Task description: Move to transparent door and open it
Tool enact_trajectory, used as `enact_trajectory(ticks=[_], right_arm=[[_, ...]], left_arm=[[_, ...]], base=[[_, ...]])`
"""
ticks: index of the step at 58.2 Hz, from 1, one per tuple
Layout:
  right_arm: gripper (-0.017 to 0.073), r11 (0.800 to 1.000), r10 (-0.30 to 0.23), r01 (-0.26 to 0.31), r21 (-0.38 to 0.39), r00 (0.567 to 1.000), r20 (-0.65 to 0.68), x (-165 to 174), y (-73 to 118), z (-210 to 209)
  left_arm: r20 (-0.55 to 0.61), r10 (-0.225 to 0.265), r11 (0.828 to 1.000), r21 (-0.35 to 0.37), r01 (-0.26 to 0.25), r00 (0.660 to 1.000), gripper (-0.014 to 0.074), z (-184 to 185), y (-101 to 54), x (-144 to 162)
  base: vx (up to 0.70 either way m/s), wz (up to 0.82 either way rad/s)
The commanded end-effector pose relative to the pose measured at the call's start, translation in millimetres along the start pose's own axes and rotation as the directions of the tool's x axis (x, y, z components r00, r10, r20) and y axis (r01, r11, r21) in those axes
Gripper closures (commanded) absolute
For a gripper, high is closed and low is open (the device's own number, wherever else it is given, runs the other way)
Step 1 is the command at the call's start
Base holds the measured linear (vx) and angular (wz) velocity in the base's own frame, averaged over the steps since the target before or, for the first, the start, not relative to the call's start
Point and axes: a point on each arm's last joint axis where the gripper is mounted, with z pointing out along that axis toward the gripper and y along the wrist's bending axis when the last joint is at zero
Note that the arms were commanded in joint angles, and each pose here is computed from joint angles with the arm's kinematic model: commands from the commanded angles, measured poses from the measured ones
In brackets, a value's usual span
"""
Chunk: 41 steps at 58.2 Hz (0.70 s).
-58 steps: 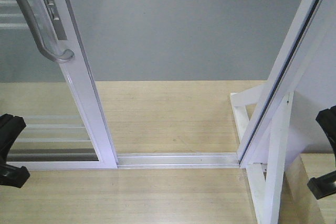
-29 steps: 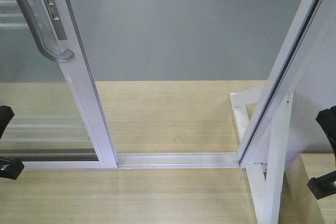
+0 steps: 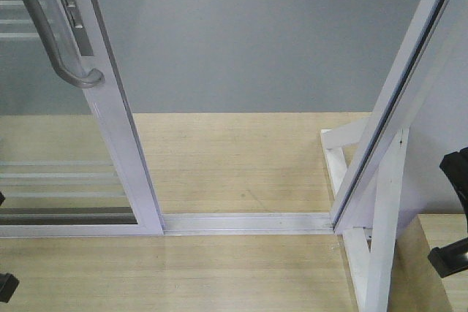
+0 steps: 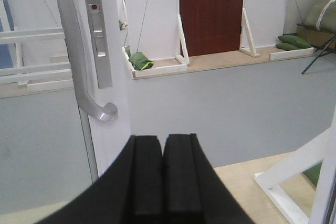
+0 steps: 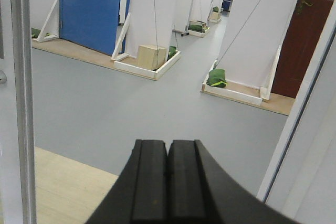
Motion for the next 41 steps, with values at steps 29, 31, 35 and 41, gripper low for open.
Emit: enact_trajectory(ticks=[29,31,35,41], right_arm=[[0.0564,0.999,-0.01,0.007,0.034,0.995,0.095,-16.0,-4.0,-0.5],[0.0564,0.999,-0.01,0.007,0.034,0.995,0.095,-16.0,-4.0,-0.5],[0.0564,0.999,-0.01,0.007,0.034,0.995,0.095,-16.0,-4.0,-0.5],[0.0564,0.999,-0.01,0.007,0.034,0.995,0.095,-16.0,-4.0,-0.5]], left_arm=[[0.041,-0.006,1.0,0.003,0.006,0.999,0.06,-9.7,-0.3,4.4],[0.041,-0.006,1.0,0.003,0.006,0.999,0.06,-9.7,-0.3,4.4],[0.041,-0.006,1.0,0.003,0.006,0.999,0.06,-9.7,-0.3,4.4],[0.041,-0.006,1.0,0.003,0.006,0.999,0.06,-9.7,-0.3,4.4]], base=[[0.0,0.0],[0.0,0.0],[0.0,0.0],[0.0,0.0]])
